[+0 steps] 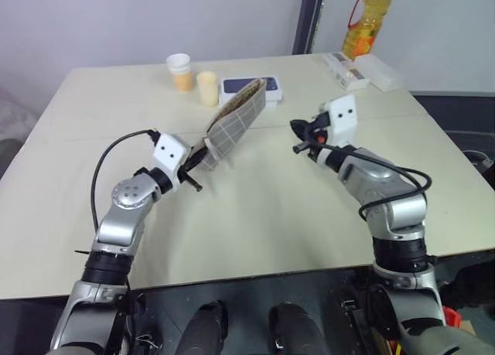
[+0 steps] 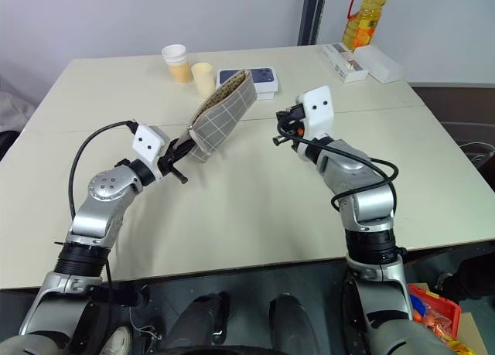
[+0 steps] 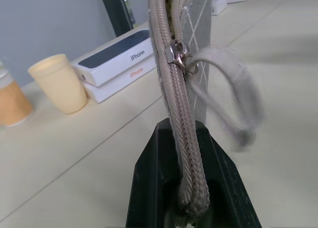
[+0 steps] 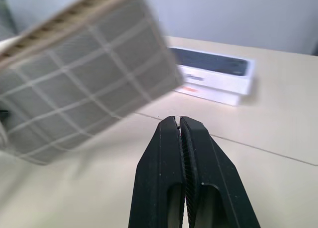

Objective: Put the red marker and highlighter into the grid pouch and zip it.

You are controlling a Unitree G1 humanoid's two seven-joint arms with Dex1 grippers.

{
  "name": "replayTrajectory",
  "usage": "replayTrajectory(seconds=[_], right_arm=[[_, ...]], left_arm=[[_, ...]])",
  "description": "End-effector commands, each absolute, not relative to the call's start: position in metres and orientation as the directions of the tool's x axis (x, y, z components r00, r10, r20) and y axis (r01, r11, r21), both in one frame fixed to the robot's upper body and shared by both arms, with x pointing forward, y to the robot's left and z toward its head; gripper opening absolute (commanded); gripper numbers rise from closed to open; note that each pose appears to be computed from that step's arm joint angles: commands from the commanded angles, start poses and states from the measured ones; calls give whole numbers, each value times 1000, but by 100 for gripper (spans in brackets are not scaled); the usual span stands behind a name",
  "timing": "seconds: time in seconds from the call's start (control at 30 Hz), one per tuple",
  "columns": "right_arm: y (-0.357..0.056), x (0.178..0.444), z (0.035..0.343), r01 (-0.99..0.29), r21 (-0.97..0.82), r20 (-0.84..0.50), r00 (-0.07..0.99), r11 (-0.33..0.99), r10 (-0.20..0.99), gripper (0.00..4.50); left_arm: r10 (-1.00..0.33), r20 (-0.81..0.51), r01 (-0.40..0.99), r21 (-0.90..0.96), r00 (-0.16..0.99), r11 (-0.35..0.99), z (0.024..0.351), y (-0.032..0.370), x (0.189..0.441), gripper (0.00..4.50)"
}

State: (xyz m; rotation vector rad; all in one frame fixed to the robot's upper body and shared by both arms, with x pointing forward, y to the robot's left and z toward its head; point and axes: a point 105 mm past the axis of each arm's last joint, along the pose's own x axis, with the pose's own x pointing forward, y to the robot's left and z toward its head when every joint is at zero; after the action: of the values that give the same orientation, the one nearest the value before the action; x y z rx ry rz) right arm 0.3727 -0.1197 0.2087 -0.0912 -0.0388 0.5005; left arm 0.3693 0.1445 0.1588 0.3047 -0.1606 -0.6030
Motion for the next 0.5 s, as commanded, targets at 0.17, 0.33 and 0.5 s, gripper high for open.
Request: replayTrajectory(seconds=[0.17, 0.33, 0.5], right_arm=[[-66, 345, 190, -649, -57, -16, 761, 759, 649, 13], [-33, 334, 177, -721, 53, -27, 690, 690, 723, 183], [-11, 331, 175, -748, 79, -12, 660, 659, 751, 340]], left_arm=[[-587, 110, 586, 48, 802, 809, 159, 127, 362, 0], [-666, 96, 673, -102, 739, 732, 166, 99, 360, 0], [-729, 60, 727, -166, 681, 666, 166, 86, 357, 0]])
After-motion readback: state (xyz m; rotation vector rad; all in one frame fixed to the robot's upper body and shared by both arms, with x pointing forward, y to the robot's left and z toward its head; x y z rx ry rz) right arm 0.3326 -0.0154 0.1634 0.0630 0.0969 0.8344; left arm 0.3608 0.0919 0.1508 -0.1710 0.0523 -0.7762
